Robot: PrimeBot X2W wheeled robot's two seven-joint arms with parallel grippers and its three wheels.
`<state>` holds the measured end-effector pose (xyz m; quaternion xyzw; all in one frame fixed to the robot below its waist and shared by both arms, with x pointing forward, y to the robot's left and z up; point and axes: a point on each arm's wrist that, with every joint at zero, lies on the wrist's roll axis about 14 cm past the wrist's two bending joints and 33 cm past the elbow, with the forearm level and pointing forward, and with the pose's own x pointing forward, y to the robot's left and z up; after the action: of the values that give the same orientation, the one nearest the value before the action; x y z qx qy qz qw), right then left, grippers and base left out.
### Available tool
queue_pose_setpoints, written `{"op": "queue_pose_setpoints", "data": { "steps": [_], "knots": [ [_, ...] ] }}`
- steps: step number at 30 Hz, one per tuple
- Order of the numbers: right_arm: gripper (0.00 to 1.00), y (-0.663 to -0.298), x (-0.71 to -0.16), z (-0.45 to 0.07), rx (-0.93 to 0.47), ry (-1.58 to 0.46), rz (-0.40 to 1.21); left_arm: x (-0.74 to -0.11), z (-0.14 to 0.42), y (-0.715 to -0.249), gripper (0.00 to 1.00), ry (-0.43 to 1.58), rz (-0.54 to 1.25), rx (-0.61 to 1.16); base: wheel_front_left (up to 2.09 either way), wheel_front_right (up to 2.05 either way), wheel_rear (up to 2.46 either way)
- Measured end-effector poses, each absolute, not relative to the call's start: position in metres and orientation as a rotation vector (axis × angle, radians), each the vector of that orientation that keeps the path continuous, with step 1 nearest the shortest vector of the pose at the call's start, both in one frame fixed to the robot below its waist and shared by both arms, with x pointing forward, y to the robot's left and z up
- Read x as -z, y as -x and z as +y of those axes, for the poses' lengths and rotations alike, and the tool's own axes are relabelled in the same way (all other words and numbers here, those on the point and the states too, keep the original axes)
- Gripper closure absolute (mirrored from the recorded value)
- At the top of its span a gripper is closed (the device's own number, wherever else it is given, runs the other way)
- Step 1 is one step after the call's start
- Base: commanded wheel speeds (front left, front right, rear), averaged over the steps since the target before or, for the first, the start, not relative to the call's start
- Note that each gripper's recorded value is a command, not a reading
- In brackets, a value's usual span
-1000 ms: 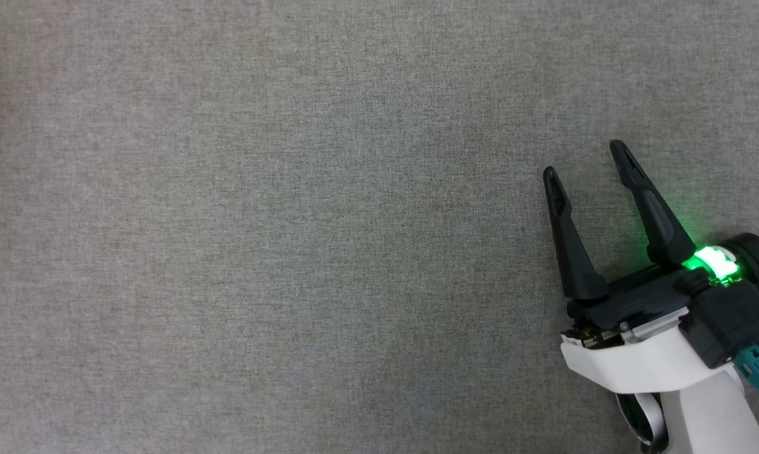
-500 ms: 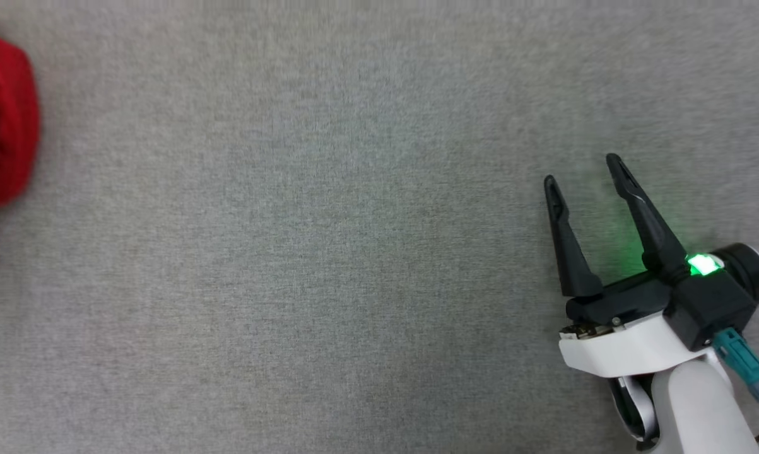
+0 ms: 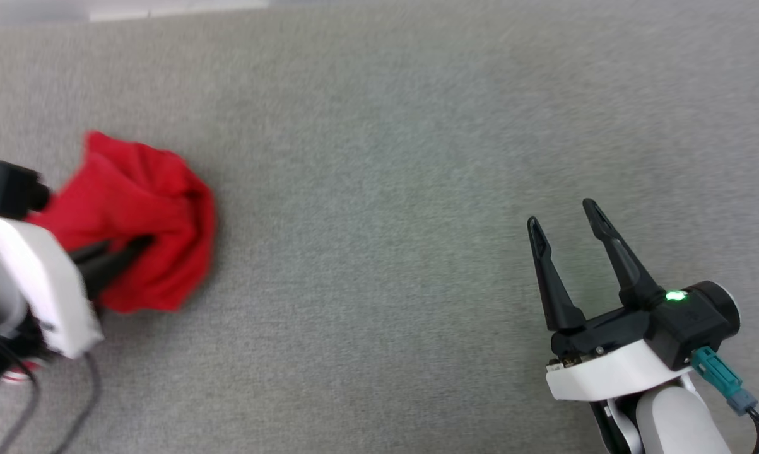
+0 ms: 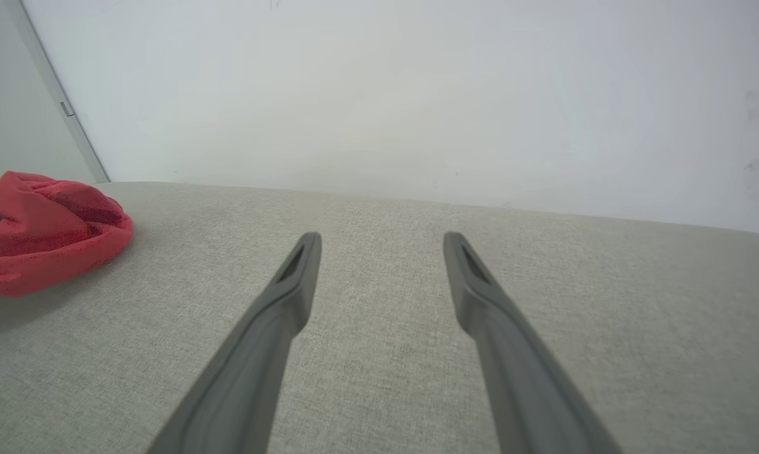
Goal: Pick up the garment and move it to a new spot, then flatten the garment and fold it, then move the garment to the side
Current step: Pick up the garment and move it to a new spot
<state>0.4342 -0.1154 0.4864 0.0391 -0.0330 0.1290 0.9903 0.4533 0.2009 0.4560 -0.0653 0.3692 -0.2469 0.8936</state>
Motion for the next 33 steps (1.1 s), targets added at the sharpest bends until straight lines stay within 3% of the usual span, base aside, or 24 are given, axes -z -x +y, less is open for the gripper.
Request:
{"op": "queue_pose_setpoints", "data": {
  "steps": [11, 21, 22, 23, 28, 33],
  "knots": [
    [0.0, -0.412, -0.513, -0.143, -0.178, -0.081, -0.119, -0.501, 0.06, -0.456, 1.0, 0.221, 0.515, 0.805, 0.0, 0.0, 0.0],
    [0.0, -0.404, -0.517, -0.177, -0.078, -0.077, -0.124, -0.529, -0.054, -0.494, 1.0, 0.301, 0.358, 0.916, 0.0, 0.0, 0.0],
    [0.0, -0.403, -0.516, -0.181, -0.068, -0.077, -0.121, -0.529, -0.062, -0.499, 0.8, 0.301, 0.346, 0.911, 0.0, 0.0, 0.0],
    [0.0, -0.402, -0.515, -0.183, -0.059, -0.077, -0.117, -0.527, -0.071, -0.5, 0.0, 0.289, 0.343, 0.924, 0.0, 0.0, 0.0],
    [0.0, -0.396, -0.513, -0.196, -0.02, -0.081, -0.107, -0.506, -0.102, -0.498, 0.0, 0.259, 0.354, 0.963, 0.0, 0.0, 0.0],
    [0.0, -0.395, -0.517, -0.199, -0.009, -0.08, -0.117, -0.511, -0.086, -0.513, 0.0, 0.185, 0.228, 0.919, 0.0, 0.0, 0.0]
  ]
}}
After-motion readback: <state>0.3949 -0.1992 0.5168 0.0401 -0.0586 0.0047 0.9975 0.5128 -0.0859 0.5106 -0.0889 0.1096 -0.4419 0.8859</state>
